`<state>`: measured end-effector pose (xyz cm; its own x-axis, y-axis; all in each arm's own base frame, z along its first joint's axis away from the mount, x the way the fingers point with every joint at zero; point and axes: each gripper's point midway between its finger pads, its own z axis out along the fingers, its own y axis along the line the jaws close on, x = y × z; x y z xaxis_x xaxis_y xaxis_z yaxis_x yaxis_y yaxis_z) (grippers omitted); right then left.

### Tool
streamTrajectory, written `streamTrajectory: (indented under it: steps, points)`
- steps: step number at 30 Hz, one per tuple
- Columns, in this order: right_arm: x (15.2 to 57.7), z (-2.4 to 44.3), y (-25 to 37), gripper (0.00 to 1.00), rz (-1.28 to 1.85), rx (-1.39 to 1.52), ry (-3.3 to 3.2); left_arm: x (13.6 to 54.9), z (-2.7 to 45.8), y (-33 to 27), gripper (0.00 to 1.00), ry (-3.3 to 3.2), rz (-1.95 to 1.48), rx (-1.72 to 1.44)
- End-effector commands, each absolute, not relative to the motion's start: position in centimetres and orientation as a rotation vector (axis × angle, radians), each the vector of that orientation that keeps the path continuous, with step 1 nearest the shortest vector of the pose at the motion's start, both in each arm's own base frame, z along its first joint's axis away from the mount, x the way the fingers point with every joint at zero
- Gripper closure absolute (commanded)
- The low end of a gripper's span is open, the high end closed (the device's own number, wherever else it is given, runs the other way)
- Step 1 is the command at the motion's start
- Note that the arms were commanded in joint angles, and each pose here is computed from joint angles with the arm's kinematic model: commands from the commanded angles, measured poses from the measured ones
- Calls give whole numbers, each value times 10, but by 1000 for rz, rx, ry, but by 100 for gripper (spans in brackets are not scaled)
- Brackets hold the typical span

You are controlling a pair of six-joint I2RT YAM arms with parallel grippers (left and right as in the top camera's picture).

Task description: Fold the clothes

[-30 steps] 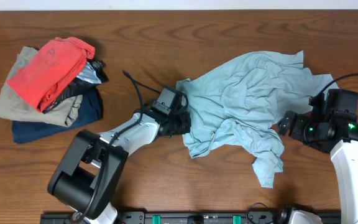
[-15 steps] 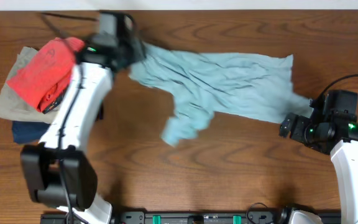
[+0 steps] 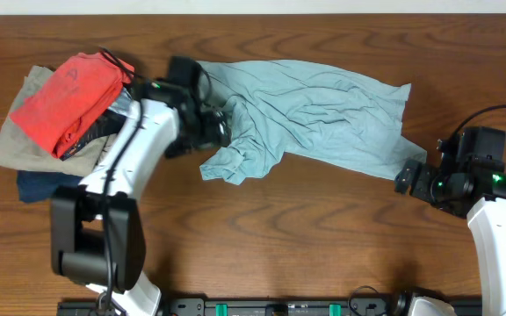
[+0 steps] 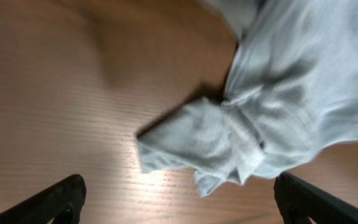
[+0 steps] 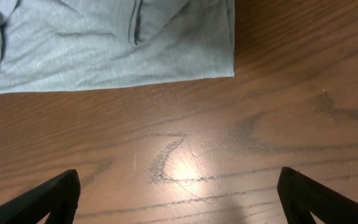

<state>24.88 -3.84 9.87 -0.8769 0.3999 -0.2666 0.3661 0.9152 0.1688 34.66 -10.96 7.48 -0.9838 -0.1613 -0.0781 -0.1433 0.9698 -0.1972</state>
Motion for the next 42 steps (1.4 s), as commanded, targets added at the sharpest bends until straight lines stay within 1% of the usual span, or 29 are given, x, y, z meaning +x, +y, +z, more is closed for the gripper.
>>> streamTrajectory:
  steps: [1, 6, 7, 8, 9, 10, 11, 13, 14, 17, 19, 20, 22, 24, 25, 26, 27, 29, 30, 31, 32, 33, 37, 42]
  points:
    - [251, 104, -42, 1, 149, 565, 2760, 323, 42, -125, 2, 3098, -286, -95]
    - [251, 104, -42, 1, 149, 565, 2760, 307, 12, -145, 1, 3070, -292, 98]
    - [251, 104, -42, 1, 149, 565, 2760, 307, 9, -149, 7, 3058, -298, 114]
    - [251, 104, -42, 1, 149, 565, 2760, 307, 5, -152, 18, 3045, -304, 129]
    - [251, 104, -42, 1, 149, 565, 2760, 307, 3, -155, 31, 3034, -309, 142]
    - [251, 104, -42, 1, 149, 565, 2760, 306, 1, -158, 53, 3024, -315, 156]
    - [251, 104, -42, 1, 149, 565, 2761, 306, 0, -160, 69, 3020, -317, 163]
    - [251, 104, -42, 1, 149, 565, 2761, 304, -1, -162, 88, 3021, -318, 176]
    - [251, 104, -42, 1, 149, 565, 2761, 302, -1, -162, 94, 3028, -317, 178]
    - [251, 104, -42, 1, 149, 565, 2760, 282, 1, -165, 94, 3109, -378, 174]
    - [251, 104, -42, 1, 148, 565, 2760, 258, 10, -177, 94, 3195, -536, 167]
    - [251, 104, -42, 1, 148, 565, 2760, 240, 22, -189, 94, 3255, -706, 153]
    - [251, 104, -43, 1, 142, 566, 2761, 202, 64, -220, 94, 3316, -1194, 134]
    - [251, 104, -44, 1, 133, 568, 2761, 179, 105, -237, 94, 3243, -1600, 182]
    - [251, 104, -44, 1, 132, 568, 2760, 171, 123, -241, 94, 3179, -1745, 237]
    - [251, 104, -44, 1, 132, 567, 2759, 168, 129, -240, 89, 3159, -1770, 268]
    - [252, 105, -44, 1, 131, 567, 2757, 164, 131, -238, 62, 3164, -1747, 292]
    - [252, 105, -44, 1, 131, 567, 2756, 163, 124, -228, 36, 3209, -1590, 341]
    - [252, 105, -44, 1, 131, 567, 2757, 165, 116, -221, 27, 3231, -1471, 379]
    - [251, 104, -44, 1, 132, 567, 2758, 167, 110, -215, 20, 3250, -1367, 401]
    - [251, 104, -44, 1, 132, 568, 2760, 170, 103, -208, 17, 3274, -1259, 402]
    - [251, 104, -44, 1, 132, 568, 2760, 174, 94, -200, 16, 3301, -1131, 384]
    - [251, 104, -44, 1, 132, 568, 2760, 201, 67, -173, 13, 3328, -699, 241]
    - [251, 104, -44, 1, 132, 568, 2760, 224, 55, -175, 13, 3254, -641, 85]
